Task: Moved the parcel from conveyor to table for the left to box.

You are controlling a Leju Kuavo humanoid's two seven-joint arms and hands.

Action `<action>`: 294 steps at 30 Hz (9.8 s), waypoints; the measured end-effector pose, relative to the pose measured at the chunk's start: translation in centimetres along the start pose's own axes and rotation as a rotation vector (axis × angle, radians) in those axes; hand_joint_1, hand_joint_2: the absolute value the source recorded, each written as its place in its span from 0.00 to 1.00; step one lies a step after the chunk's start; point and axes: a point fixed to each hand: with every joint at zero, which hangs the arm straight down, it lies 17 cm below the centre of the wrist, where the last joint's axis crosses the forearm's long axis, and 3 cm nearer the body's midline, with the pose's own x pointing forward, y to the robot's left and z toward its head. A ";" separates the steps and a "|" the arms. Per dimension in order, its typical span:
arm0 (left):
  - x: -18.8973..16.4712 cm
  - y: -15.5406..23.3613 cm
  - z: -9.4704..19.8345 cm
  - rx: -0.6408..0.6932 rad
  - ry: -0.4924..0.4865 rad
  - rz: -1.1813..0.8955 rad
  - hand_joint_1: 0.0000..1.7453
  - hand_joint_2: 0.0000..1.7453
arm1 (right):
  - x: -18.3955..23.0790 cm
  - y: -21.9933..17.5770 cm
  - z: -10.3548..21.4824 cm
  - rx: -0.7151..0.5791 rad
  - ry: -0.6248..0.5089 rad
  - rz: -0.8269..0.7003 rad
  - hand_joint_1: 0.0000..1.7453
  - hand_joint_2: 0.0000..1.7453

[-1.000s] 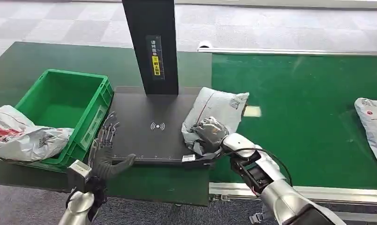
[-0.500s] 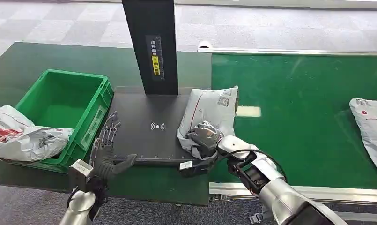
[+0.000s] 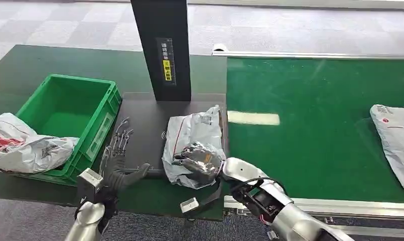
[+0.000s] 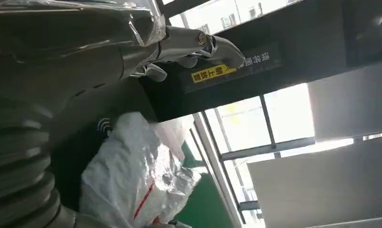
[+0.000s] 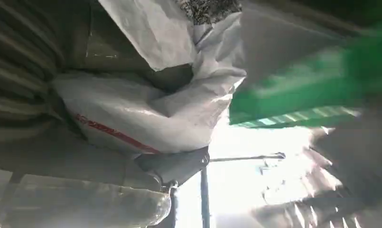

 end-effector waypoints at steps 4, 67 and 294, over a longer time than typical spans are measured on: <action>-0.1 -0.2 -0.5 -0.006 -0.002 0.006 0.00 1.00 | 6.9 -0.5 -2.1 -0.050 -0.156 -0.024 1.00 1.00; 0.5 2.3 2.5 0.061 0.014 -0.039 0.00 1.00 | -10.5 -11.0 6.5 -0.347 0.581 0.458 1.00 1.00; 10.4 14.4 -25.8 0.294 -0.196 -1.949 1.00 1.00 | -7.7 -2.9 22.2 -0.960 0.703 -1.121 0.00 1.00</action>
